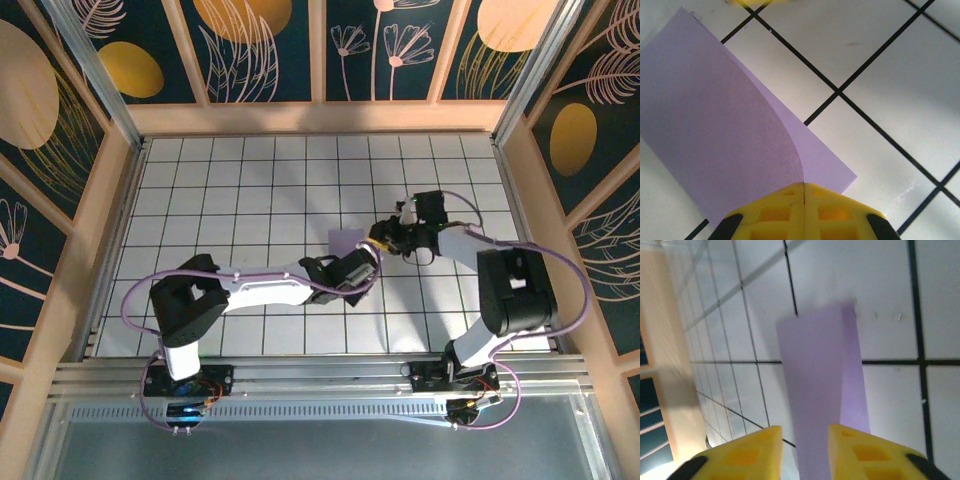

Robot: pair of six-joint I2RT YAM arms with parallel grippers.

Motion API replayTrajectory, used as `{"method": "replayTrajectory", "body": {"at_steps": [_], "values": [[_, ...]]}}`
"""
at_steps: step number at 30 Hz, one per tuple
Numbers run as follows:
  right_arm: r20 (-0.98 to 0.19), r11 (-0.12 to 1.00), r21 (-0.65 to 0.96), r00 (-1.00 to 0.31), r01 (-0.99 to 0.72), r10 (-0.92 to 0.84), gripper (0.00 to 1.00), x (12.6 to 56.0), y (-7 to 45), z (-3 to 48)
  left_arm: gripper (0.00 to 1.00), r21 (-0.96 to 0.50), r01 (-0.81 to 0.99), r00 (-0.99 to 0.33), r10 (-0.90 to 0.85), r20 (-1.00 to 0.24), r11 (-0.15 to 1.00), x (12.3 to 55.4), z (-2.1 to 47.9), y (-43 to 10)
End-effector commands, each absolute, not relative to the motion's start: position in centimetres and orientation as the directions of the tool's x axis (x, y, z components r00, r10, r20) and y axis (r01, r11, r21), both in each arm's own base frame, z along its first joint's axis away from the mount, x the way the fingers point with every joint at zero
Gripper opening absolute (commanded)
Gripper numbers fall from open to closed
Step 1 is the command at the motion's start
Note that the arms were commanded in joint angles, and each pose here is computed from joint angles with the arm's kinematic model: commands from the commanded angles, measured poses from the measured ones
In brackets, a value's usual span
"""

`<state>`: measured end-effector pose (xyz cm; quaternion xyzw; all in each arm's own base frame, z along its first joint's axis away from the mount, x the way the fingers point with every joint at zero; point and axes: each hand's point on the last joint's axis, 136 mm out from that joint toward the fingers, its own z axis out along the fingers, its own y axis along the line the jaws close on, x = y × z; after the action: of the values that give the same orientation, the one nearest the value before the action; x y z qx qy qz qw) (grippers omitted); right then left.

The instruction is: Fold a paper plane with a square sheet of paper (fold left side to right side)

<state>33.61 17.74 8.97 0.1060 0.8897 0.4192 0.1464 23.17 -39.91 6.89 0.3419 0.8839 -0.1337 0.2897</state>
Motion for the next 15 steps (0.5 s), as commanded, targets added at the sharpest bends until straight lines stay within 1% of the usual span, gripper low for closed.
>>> {"method": "replayTrajectory", "body": {"at_steps": [1,4,5,7,11,15], "values": [[-0.267,0.656,0.755,-0.903,0.022,0.337,0.34,33.9,15.4,11.1,0.0,-0.239,0.686,-0.659,0.448,-0.605,0.687,23.0,8.4,-40.7],[-0.278,0.685,0.728,-0.902,0.028,0.332,0.33,32.4,14.0,10.5,0.0,-0.347,0.671,-0.709,0.429,-0.559,0.656,22.9,7.8,-40.7],[-0.274,0.69,0.723,-0.905,0.029,0.325,0.31,31.8,13.9,10.2,0.0,-0.373,0.661,-0.724,0.423,-0.545,0.652,22.9,7.7,-40.7],[-0.25,0.682,0.73,-0.917,0.031,0.309,0.21,30.1,14.1,9.5,0.0,-0.422,0.639,-0.753,0.408,-0.517,0.643,23.0,7.3,-40.6],[-0.194,0.647,0.762,-0.939,0.038,0.284,0.01,27.1,15.6,8.0,0.0,-0.483,0.598,-0.787,0.355,-0.505,0.64,23.6,7.6,-40.2],[-0.149,0.63,0.776,-0.961,0.034,0.234,0.0,24.8,18.0,6.7,0.0,-0.528,0.558,-0.818,0.317,-0.48,0.64,24.0,7.6,-39.8]]}}
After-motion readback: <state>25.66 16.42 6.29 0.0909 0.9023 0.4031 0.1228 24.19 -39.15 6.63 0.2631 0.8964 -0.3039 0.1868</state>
